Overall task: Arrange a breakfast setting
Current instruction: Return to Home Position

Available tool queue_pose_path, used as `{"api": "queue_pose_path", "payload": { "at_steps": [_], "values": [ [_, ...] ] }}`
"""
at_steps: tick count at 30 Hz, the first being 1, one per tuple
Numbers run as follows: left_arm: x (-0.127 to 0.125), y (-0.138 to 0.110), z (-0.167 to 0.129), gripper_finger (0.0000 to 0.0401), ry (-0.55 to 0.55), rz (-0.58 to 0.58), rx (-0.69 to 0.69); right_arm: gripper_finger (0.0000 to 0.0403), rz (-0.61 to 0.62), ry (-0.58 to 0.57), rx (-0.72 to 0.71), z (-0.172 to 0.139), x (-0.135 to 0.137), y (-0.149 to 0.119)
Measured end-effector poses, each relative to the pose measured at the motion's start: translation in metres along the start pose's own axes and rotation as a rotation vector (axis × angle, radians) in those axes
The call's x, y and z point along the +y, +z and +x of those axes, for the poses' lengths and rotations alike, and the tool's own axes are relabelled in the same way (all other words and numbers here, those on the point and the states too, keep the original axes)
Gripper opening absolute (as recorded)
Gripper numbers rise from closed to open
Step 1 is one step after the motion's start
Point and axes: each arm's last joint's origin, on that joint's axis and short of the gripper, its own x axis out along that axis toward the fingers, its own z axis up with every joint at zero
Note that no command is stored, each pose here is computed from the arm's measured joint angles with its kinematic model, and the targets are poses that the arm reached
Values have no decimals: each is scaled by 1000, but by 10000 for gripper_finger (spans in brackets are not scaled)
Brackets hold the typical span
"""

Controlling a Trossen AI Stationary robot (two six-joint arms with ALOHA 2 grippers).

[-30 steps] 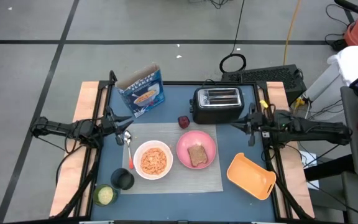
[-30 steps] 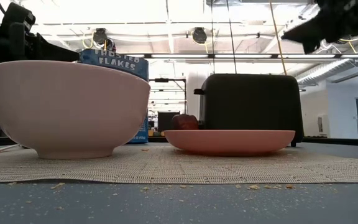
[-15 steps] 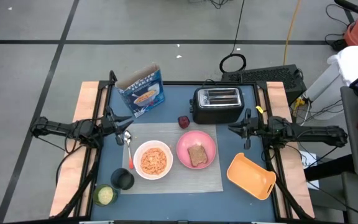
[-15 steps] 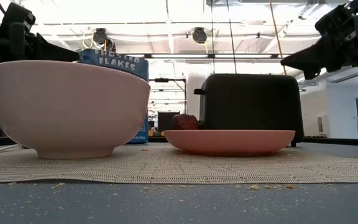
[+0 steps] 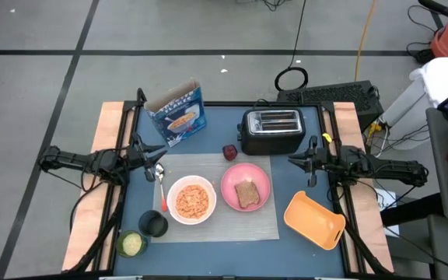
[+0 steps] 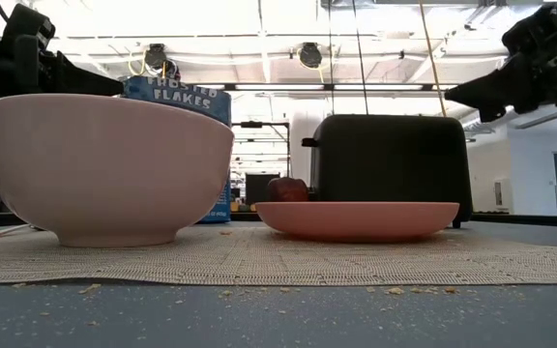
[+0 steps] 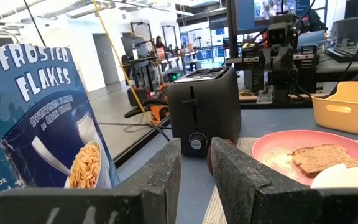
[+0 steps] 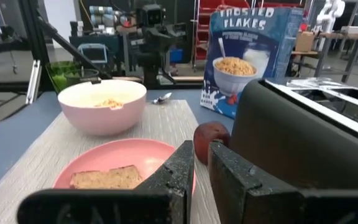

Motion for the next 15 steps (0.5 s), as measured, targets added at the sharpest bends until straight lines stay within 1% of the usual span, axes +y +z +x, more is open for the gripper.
{"api": "queue_pose_path", "payload": {
  "at_steps": [7, 9, 11, 13, 15],
  "values": [
    [0, 0, 0, 97, 0, -1, 0, 40, -3, 1, 10, 2, 0, -5],
    [0, 0, 0, 97, 0, -1, 0, 40, 12, 1, -16, 3, 0, -6],
    [0, 0, 0, 97, 0, -1, -1, 40, 28, 8, -69, 3, 0, -2],
    [0, 0, 0, 97, 0, -1, -1, 40, 25, 8, -102, 3, 1, 0],
    [0, 0, 0, 97, 0, -1, -1, 40, 8, 2, -106, 3, 0, 0]
  ]
}}
